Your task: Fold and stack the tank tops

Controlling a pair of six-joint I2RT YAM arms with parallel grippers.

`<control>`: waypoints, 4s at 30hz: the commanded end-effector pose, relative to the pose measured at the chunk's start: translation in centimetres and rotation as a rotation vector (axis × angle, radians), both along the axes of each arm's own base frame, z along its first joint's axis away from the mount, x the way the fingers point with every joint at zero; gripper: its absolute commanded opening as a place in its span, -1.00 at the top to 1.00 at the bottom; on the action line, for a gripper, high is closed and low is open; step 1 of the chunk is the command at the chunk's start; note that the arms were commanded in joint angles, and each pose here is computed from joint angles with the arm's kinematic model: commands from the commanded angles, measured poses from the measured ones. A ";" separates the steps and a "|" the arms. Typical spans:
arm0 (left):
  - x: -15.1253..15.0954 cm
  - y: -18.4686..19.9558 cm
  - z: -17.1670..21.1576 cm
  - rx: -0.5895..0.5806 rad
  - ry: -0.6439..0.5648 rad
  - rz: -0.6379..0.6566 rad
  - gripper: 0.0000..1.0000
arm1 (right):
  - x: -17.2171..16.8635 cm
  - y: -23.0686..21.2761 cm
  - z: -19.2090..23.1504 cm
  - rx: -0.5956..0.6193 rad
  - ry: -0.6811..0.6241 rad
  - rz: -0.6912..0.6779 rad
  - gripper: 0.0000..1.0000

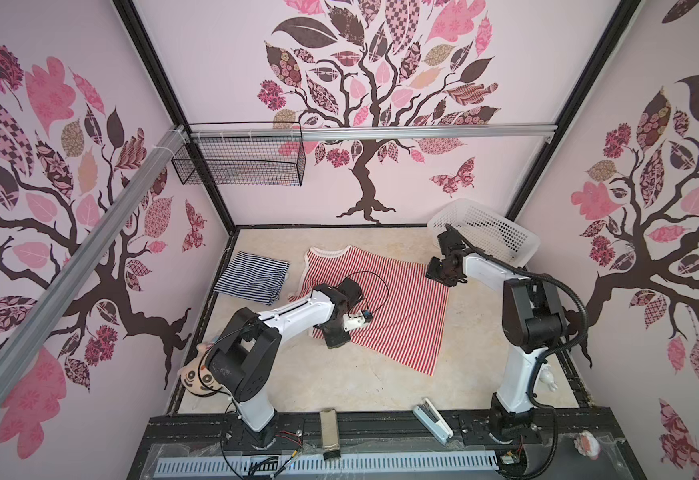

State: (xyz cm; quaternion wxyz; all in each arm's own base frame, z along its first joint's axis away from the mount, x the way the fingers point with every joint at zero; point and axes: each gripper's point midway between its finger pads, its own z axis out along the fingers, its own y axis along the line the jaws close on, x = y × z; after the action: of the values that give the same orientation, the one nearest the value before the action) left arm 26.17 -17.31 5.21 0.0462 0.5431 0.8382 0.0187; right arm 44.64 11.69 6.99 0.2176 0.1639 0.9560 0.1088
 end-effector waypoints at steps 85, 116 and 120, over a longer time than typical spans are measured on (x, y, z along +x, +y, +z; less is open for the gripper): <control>23.9 10.8 1.3 -0.153 -0.243 0.519 1.00 | -25.1 -2.8 -4.7 0.047 0.183 0.002 0.16; 15.3 6.7 8.0 -0.210 -0.334 0.328 -0.74 | -22.8 -3.3 0.6 -0.022 0.086 -0.039 -0.16; 8.8 2.6 6.7 -0.236 -0.306 0.121 -0.55 | -23.9 -4.5 -0.9 -0.037 0.091 -0.119 -0.12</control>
State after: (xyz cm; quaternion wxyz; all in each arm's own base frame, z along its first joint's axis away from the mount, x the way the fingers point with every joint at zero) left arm 38.81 -12.55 14.62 0.2661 0.4066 0.8732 0.0375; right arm 22.36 8.85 7.26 0.1952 0.1907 0.9562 0.1064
